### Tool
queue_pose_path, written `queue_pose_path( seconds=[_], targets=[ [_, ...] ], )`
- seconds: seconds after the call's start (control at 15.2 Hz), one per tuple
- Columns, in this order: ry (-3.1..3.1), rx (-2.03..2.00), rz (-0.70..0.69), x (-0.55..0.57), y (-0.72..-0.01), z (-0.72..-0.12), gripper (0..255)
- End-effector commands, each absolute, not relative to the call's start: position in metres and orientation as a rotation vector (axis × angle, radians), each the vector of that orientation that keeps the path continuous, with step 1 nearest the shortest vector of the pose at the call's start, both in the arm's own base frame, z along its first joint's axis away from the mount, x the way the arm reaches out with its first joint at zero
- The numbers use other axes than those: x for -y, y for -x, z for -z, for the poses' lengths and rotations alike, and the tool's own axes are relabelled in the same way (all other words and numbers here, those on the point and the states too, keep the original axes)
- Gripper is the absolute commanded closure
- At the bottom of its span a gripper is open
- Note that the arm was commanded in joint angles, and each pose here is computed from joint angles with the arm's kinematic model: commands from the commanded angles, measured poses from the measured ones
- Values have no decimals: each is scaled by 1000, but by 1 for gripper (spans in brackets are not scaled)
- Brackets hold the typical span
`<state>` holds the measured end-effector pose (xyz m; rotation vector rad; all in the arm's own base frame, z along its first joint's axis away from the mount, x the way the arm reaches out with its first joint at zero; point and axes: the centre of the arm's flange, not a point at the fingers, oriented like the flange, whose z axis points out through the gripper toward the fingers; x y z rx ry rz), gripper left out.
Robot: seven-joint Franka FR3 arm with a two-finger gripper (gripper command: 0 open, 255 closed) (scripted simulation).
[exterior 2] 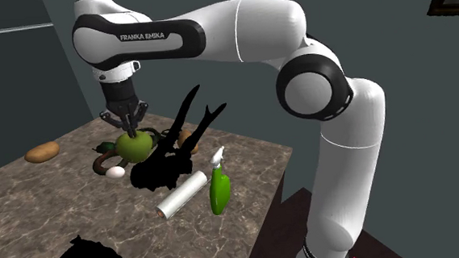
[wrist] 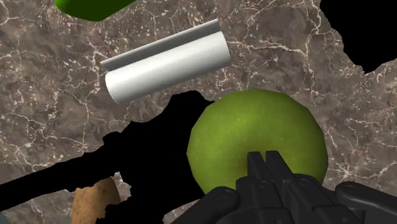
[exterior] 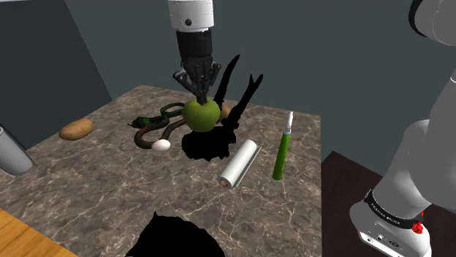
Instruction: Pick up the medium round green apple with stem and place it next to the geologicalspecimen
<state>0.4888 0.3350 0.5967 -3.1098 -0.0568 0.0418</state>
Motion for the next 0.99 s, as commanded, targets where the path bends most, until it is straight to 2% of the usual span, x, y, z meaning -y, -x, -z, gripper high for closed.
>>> queue_pose_path(
  seconds=[0.0, 0.26, 0.92],
  targets=[
    [3109, 54, -42, -362, -491, -596, 255],
    [3109, 54, -42, -408, -494, -596, 255],
    [3109, 54, -42, -408, -494, -543, 255]
  ],
)
